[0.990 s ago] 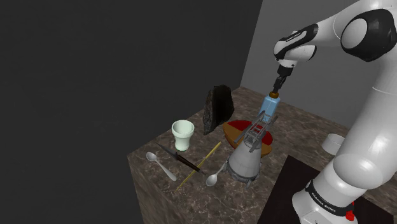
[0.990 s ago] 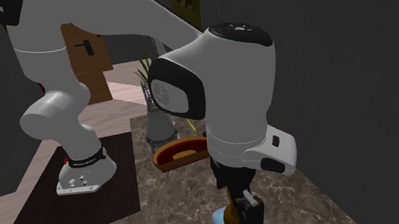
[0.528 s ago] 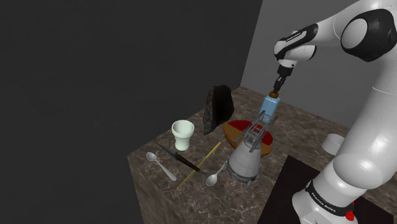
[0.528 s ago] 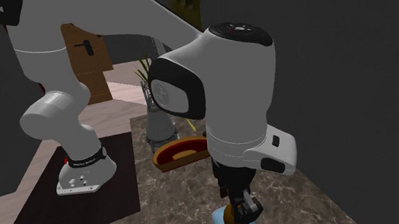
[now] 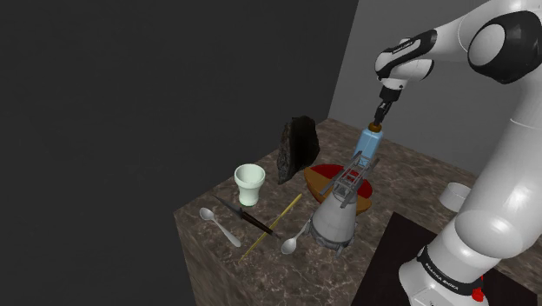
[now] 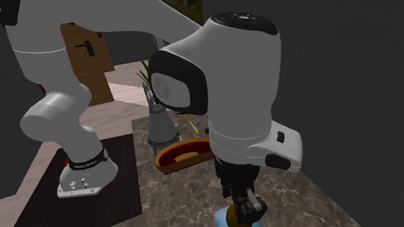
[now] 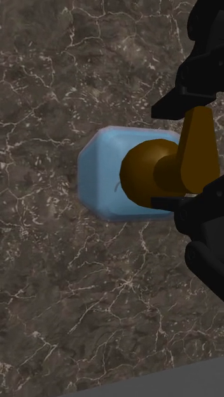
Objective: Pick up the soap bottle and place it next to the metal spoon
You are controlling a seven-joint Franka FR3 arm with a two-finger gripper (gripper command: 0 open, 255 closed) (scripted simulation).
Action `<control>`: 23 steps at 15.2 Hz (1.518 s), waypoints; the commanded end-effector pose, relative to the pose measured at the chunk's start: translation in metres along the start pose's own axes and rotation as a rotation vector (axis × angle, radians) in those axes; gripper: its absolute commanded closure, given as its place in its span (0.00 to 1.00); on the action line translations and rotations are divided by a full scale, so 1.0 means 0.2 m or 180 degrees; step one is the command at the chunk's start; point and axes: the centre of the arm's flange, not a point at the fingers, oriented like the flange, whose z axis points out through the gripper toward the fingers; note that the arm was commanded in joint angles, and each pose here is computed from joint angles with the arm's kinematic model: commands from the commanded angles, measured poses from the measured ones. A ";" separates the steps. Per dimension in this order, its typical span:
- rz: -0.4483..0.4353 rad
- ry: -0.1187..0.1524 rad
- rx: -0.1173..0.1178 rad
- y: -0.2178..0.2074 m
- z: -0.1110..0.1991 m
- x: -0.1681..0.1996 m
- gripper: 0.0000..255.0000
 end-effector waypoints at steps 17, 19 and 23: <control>0.0000 0.0001 -0.0001 0.01 -0.47 0.00 1.00; 0.0000 0.0001 -0.0001 0.01 -0.52 0.00 1.00; 0.0000 0.0001 -0.0001 0.01 -0.63 0.00 1.00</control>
